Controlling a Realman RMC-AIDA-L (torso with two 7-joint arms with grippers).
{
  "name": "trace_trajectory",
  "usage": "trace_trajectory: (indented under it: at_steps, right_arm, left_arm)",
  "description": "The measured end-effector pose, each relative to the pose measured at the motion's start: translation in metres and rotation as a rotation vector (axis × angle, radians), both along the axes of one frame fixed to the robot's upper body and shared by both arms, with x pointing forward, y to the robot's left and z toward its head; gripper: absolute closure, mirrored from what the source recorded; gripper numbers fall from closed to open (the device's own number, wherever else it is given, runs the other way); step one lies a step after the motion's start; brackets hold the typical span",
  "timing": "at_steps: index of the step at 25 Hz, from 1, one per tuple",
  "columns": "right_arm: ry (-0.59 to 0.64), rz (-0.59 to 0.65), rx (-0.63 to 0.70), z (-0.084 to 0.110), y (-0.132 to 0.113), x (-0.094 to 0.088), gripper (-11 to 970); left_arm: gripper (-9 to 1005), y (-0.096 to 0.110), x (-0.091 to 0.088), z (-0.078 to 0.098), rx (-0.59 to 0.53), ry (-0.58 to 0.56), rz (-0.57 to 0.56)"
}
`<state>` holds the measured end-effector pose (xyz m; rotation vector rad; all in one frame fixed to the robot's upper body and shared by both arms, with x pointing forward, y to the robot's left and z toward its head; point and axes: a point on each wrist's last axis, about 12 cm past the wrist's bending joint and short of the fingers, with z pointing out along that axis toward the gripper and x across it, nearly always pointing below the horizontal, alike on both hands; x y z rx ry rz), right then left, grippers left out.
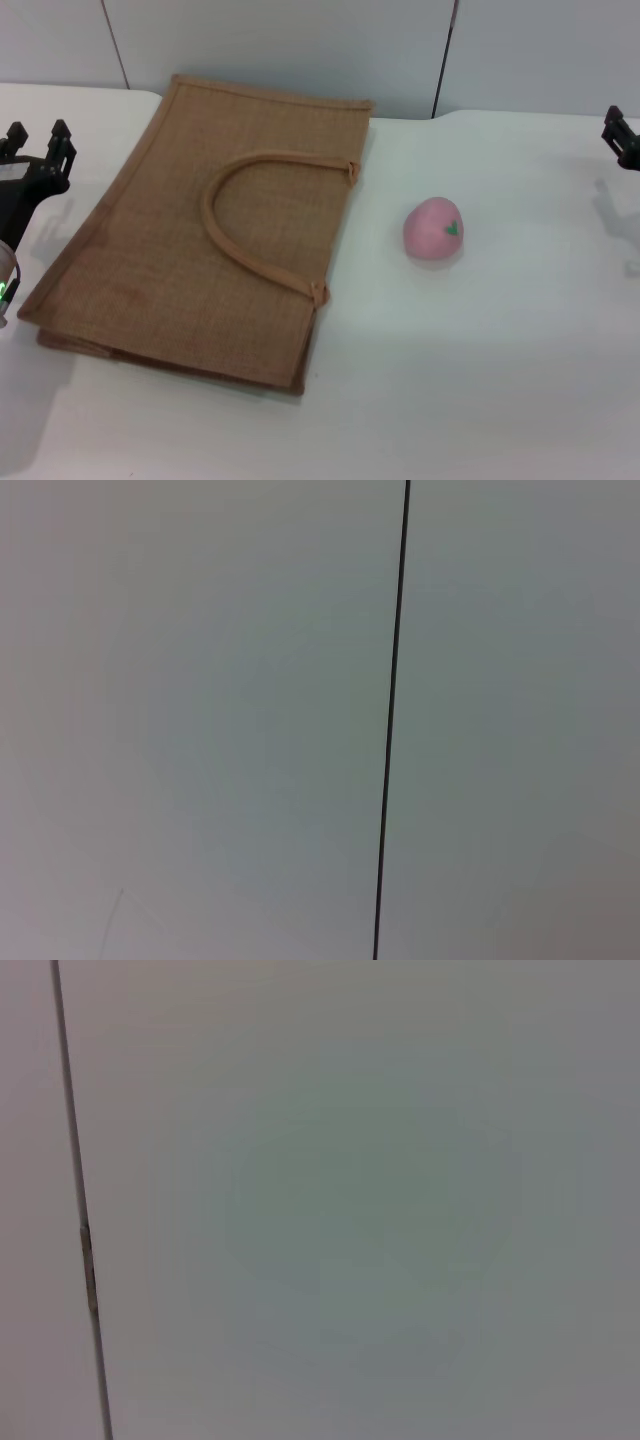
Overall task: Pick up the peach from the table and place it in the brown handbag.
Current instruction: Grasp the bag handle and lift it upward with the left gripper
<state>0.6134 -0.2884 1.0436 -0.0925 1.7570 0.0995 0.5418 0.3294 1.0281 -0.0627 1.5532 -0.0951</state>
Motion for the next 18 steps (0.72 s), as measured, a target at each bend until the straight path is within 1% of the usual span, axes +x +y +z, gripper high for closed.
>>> trace_trajectory:
  at_steps: [13, 18]
  right_arm:
    - [-0.002, -0.001, 0.002, 0.0006, 0.0002, 0.0006, 281]
    - [-0.004, 0.000, 0.002, 0.0016, 0.0010, 0.0018, 281]
  left_arm:
    - [462, -0.0001, 0.0005, 0.0002, -0.001, 0.000, 0.001]
    - [464, -0.0018, 0.0026, 0.0032, -0.045, -0.012, -0.029]
